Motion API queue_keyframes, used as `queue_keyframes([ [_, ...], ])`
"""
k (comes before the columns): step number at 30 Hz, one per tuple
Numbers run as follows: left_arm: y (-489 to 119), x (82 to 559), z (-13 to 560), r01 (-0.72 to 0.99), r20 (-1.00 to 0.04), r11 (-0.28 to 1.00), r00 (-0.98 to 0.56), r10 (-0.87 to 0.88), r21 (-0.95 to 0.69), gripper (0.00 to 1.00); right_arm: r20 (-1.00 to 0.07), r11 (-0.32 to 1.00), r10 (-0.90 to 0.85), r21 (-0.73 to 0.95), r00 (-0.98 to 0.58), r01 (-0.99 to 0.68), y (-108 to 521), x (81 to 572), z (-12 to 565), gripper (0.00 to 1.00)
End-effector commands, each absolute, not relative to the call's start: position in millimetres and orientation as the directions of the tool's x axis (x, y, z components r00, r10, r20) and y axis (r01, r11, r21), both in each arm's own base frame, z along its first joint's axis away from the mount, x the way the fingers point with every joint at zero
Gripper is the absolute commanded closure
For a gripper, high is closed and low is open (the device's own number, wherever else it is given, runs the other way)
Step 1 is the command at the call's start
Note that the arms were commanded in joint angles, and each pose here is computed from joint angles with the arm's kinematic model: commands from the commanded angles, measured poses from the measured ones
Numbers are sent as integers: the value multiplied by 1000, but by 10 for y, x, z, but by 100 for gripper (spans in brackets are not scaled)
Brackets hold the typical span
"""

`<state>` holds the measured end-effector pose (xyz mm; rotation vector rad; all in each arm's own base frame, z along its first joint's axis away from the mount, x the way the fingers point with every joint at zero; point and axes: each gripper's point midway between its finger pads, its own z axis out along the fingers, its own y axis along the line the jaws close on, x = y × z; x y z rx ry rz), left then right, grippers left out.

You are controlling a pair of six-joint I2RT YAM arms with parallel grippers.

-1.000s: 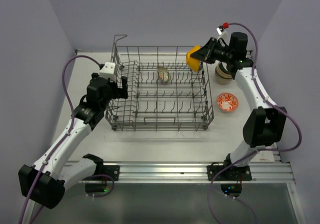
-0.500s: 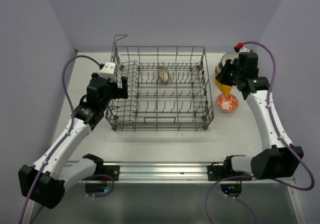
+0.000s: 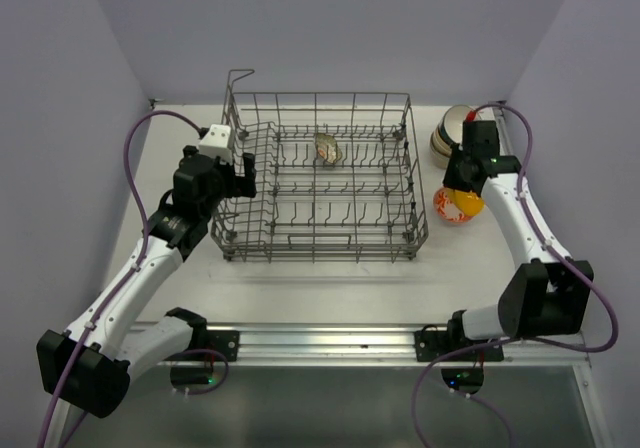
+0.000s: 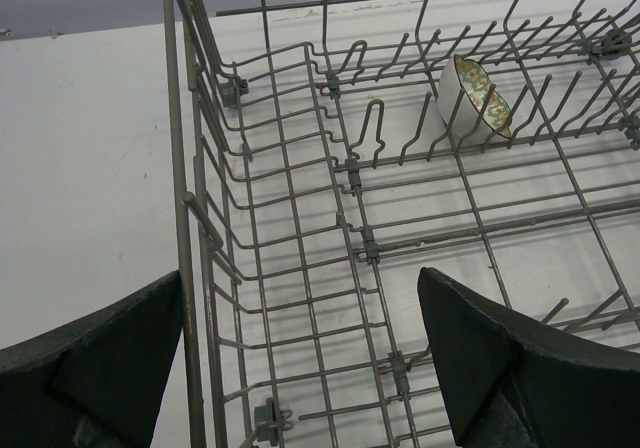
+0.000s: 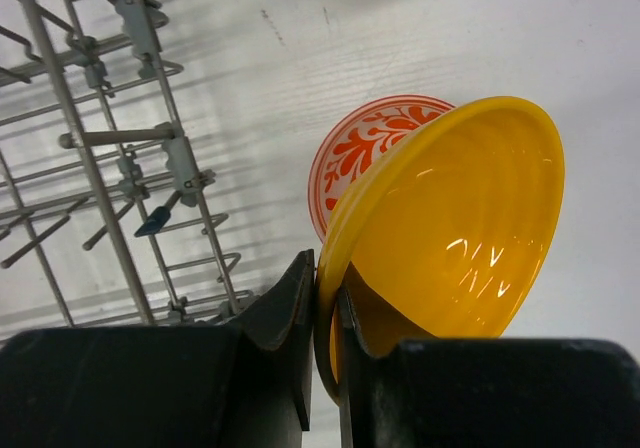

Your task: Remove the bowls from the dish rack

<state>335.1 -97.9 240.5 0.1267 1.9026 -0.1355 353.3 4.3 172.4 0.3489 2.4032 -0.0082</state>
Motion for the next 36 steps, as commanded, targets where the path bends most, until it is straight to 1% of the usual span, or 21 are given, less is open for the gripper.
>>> queue_keyframes([
  [1,-1115,3316,2519,222,-952,973,-306,8,-63,0,-650,963,216,20,-729,268,-92,3584,1616,100],
  [6,-1122,3317,2522,224,-952,972,-307,7,-65,0,-621,961,220,6,-752,276,-99,3612,1464,100],
  [10,-1127,3316,2509,226,-951,972,-309,10,-63,0,-624,960,219,1,-750,280,-112,3644,1397,100],
  [24,-1134,3312,2514,230,-951,971,-308,9,-65,0,-573,957,214,-38,-791,286,-139,3807,1102,100],
  [26,-1135,3312,2514,230,-951,971,-309,8,-67,0,-568,958,214,-36,-794,284,-127,3827,1080,95],
  [28,-1134,3309,2531,230,-952,971,-305,6,-67,0,-561,960,216,-28,-799,279,-111,3841,1062,94],
  [30,-1127,3309,2528,228,-952,972,-305,8,-65,0,-557,961,216,-25,-802,276,-100,3844,1068,89],
  [31,-1124,3304,2535,228,-953,972,-304,9,-63,0,-553,961,215,-26,-805,274,-98,3844,1055,79],
  [33,-1123,3306,2530,226,-952,972,-305,8,-64,0,-547,962,213,-27,-810,272,-90,3834,1043,65],
  [34,-1124,3302,2540,228,-953,972,-303,7,-65,0,-547,962,212,-28,-810,271,-86,3837,1039,62],
  [36,-1123,3301,2548,229,-954,971,-299,8,-64,0,-547,963,212,-22,-810,268,-76,3829,1037,60],
])
